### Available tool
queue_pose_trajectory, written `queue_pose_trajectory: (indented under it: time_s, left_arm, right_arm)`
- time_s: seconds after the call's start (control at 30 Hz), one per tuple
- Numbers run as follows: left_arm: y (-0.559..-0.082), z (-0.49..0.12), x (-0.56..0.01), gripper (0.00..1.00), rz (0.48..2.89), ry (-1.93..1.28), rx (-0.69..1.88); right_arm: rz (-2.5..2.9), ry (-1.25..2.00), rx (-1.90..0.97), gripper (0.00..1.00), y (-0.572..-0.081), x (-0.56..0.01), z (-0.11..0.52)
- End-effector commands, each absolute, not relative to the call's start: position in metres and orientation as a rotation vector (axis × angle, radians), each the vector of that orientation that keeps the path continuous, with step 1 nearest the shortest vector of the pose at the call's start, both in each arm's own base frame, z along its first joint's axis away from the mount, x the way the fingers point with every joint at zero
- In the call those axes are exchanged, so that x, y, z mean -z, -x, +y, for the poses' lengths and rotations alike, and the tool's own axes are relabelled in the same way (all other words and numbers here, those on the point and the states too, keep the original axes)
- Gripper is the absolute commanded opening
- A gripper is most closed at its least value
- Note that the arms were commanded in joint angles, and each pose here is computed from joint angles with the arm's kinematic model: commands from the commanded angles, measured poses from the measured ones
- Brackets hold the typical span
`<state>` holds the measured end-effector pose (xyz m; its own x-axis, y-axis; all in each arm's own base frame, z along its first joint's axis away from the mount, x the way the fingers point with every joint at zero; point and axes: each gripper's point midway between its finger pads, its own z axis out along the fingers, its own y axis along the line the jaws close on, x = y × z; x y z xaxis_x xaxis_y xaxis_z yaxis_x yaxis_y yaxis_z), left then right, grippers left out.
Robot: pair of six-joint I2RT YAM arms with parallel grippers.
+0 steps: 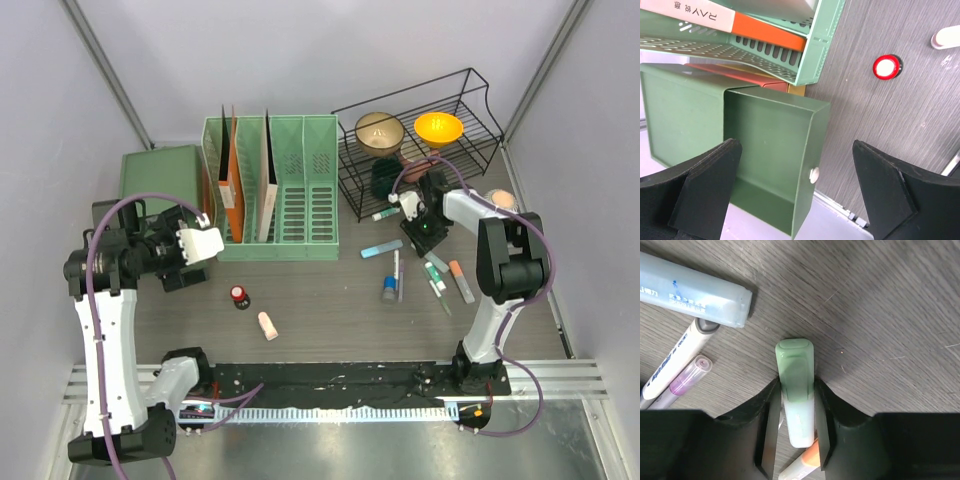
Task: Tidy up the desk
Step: Pick up the stationery from the center of the board.
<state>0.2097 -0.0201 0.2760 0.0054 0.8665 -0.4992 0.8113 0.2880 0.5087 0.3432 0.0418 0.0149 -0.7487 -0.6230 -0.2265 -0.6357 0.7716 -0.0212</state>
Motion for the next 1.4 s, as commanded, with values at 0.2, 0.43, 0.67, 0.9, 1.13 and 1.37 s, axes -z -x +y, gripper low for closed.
queue_pose_trajectory:
  time_s: [0.2,0.43,0.67,0.9,1.13,1.37]
  left_arm:
    - [-0.164,-0.05,-0.263,1.0,1.915,-1.417,0.234]
    - [-0.169,-0.064,-0.269,1.0,1.93,-1.277,0.345]
    - [-0.178,-0.085,-0.273,1.0,1.874,-1.13,0.482]
    - [-0.197,-0.116,-0.307,1.0,1.732,-0.982,0.75]
    - [-0.219,-0.144,-0.344,1.0,1.565,-0.927,0.907]
    - [-0.237,-0.202,-0.369,1.0,1.474,-0.995,0.911]
  right_arm:
    - [2.708,0.965,-0.118,0.18,-0.353,-0.009,0.047]
    - [2.583,0.929,-0.212,0.14,-0.351,-0.076,0.064]
    - [2.314,0.903,-0.405,0.14,-0.354,-0.196,0.102]
    - [1.994,0.922,-0.709,0.15,-0.333,-0.323,0.164]
    - [1.673,0.976,-1.033,0.14,-0.298,-0.412,0.226]
    - [1.414,0.96,-1.24,0.14,-0.264,-0.475,0.264]
